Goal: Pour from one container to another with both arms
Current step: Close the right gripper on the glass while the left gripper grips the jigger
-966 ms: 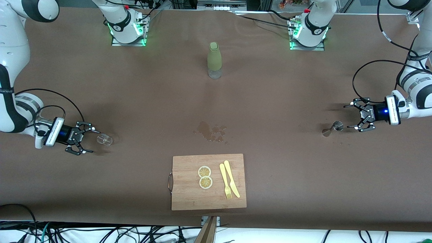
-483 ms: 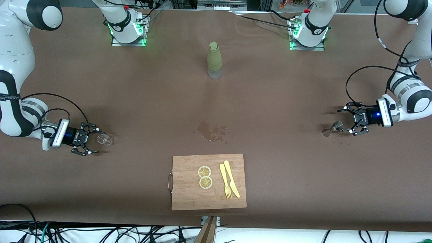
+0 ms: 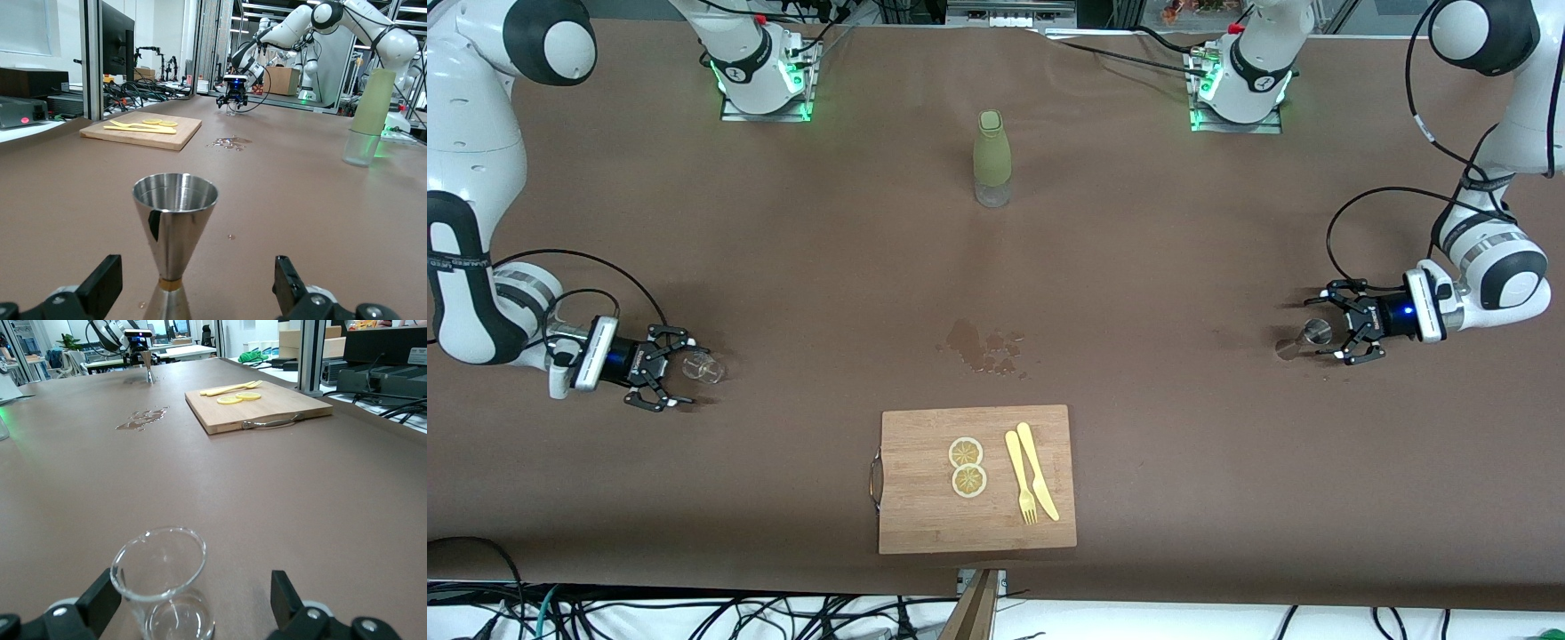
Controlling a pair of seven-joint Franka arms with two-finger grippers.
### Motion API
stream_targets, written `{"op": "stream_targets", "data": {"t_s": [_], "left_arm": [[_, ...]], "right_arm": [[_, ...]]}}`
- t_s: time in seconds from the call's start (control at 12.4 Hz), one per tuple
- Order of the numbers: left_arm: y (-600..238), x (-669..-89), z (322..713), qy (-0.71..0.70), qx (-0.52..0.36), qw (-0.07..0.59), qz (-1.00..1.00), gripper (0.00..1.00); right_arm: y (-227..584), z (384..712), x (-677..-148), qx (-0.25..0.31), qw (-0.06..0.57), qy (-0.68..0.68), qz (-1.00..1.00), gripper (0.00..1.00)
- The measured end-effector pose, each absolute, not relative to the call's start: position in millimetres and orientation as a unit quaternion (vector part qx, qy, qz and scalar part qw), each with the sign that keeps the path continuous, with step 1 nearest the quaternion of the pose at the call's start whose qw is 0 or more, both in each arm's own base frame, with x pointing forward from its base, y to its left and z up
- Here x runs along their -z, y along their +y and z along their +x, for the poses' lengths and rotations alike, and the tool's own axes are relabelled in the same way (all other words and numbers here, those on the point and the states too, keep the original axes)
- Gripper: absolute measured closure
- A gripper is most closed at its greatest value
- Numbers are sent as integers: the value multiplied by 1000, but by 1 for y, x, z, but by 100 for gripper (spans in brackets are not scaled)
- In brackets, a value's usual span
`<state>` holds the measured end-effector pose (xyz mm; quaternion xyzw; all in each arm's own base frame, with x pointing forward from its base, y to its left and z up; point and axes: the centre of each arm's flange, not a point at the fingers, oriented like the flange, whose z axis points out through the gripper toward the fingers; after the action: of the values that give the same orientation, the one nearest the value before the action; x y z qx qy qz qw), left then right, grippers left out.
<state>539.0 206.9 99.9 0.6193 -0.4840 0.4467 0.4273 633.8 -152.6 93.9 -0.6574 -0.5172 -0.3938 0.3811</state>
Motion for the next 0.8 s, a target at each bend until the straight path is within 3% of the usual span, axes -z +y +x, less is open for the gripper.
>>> {"op": "stream_targets", "data": {"t_s": [0.32, 0.48, 0.8], "left_arm": [[185, -91, 551, -492, -470, 414, 604, 0], [176, -81, 552, -491, -478, 414, 600, 0], [168, -65, 549, -489, -485, 415, 595, 0]], "right_arm": [[-144, 636, -94, 392, 384, -521, -654, 5], [-143, 636, -94, 393, 384, -521, -653, 20], [-142, 636, -93, 392, 385, -521, -653, 25]]}}
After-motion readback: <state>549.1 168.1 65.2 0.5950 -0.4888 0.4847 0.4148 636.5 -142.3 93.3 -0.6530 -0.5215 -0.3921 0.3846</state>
